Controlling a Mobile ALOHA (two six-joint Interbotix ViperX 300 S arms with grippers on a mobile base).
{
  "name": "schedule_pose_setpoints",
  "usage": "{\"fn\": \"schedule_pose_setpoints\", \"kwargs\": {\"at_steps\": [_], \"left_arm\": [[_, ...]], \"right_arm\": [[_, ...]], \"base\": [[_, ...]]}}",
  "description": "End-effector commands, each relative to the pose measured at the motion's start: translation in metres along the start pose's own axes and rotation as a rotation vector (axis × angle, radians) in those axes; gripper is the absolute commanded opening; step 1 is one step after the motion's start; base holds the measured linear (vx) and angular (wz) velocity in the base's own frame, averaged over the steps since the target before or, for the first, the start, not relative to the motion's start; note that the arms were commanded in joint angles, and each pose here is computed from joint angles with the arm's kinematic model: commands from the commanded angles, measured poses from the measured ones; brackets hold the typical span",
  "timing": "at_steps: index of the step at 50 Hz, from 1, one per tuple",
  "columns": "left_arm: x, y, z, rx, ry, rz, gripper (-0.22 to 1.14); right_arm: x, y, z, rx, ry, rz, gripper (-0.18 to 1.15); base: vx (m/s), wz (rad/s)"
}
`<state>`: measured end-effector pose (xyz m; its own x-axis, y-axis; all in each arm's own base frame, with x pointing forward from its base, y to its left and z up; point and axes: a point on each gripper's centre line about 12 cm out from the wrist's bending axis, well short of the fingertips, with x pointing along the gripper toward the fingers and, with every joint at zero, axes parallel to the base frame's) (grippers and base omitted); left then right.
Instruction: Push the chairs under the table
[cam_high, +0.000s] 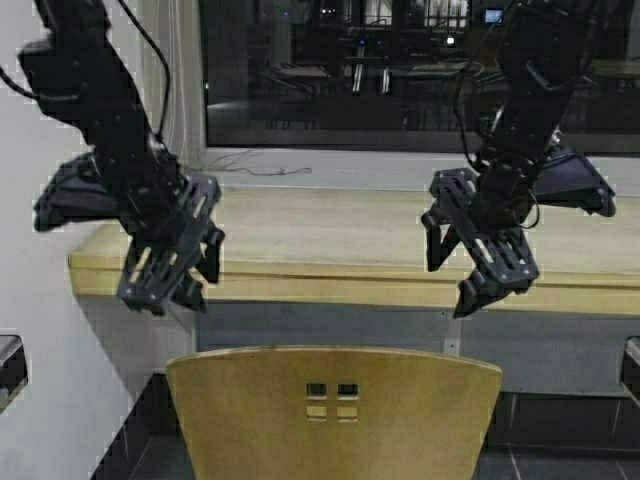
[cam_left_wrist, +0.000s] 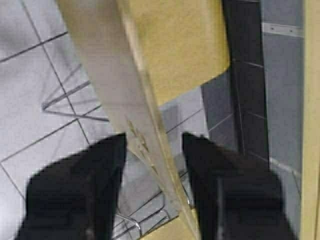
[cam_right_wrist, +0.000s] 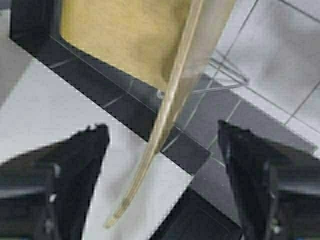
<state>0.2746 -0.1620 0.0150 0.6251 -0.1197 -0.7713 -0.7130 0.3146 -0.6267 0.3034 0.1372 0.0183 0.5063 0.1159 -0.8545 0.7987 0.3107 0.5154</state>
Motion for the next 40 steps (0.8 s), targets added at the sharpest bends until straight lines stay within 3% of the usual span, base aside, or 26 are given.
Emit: {"fn": "schedule_pose_setpoints", "kwargs": {"at_steps": [1, 11, 25, 40], "left_arm": [[0.004, -0.002, -0.002, -0.020, -0.002, -0.003, 0.77], [0.018, -0.005, -0.006, -0.031, -0.004, 0.003, 0.77], [0.048, -0.023, -0.019, 0.049, 0.059, 0.003, 0.79], [0.057, -0.014, -0.015, -0.026, 0.029, 0.046, 0.86]], "right_arm": [[0.003, 0.007, 0.001, 0.010, -0.008, 0.018, 0.97], [0.018, 0.007, -0.001, 0.011, -0.012, 0.000, 0.97], [0.026, 0.016, 0.002, -0.029, -0.047, 0.036, 0.97], [0.048, 0.013, -0.003, -0.045, -0.029, -0.005, 0.97]], "base": [[0.00, 0.00], [0.00, 0.00], [0.00, 0.00], [0.00, 0.00]]}}
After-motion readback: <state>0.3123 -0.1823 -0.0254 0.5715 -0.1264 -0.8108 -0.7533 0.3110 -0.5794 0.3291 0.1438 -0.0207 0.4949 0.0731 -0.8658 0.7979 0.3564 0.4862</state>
